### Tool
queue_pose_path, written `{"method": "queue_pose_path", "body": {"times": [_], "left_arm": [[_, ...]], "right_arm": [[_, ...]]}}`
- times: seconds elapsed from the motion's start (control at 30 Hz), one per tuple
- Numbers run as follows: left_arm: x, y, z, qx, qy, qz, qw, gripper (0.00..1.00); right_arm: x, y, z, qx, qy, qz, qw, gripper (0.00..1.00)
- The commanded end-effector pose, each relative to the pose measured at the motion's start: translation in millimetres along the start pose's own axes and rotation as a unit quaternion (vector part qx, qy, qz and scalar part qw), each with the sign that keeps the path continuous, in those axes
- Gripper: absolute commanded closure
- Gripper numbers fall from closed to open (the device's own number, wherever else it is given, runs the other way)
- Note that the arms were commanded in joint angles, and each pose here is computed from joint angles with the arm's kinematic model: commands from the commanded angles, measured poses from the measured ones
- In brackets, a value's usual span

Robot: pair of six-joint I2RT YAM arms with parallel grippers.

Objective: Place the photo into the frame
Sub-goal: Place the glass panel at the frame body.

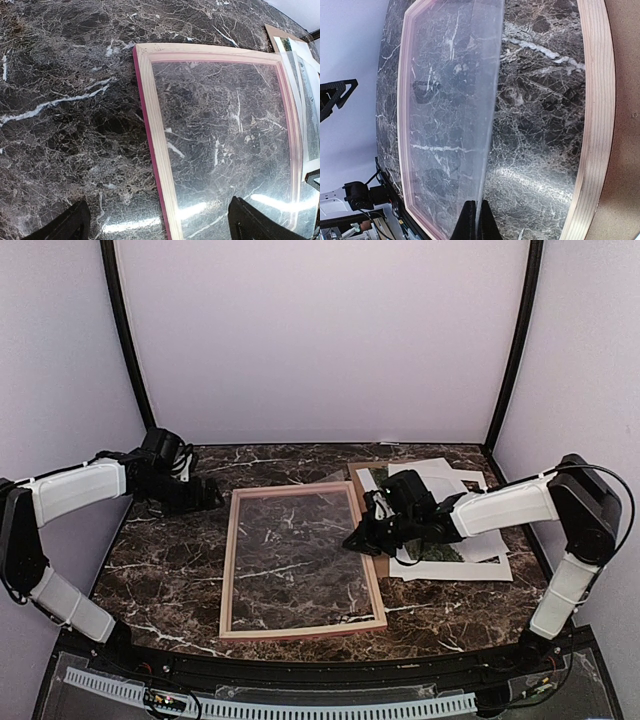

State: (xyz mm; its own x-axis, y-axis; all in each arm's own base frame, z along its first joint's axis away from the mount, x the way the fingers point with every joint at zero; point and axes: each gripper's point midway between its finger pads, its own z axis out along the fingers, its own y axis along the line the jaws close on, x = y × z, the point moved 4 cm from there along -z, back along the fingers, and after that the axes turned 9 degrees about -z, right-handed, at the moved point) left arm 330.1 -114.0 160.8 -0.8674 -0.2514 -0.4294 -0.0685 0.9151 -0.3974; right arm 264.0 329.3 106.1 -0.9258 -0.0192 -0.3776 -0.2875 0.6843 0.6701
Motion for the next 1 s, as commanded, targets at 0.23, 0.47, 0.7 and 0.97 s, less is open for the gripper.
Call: {"method": "queue_pose_path", "body": {"times": [0.23,0.47,0.7,0.97], "left_arm": [[3.0,-1.2,2.3,0.001,0.007,0.004,1.000,0.01],[3.4,-1.4,2.8,0.001,0.008,0.004,1.000,0.01],[4.4,-0.3,3.3,-0.002,0.009,0.005,1.000,0.01],[4.7,-0.6,3.2,-0.002,0.009,0.005,1.000,0.01]], "right_arm": [[-4.4,18.9,-8.1,-0.023,-0.001,-0.019,1.000,1.00],[-5.3,18.2,-8.6,-0.022,-0.005,-0.018,1.000,1.00],[-5.7,17.4,-10.3,-0.017,-0.007,-0.019,1.000,1.00],[-6.7,17.7,-12.9,-0.012,-0.012,-0.021,1.000,1.00]]}}
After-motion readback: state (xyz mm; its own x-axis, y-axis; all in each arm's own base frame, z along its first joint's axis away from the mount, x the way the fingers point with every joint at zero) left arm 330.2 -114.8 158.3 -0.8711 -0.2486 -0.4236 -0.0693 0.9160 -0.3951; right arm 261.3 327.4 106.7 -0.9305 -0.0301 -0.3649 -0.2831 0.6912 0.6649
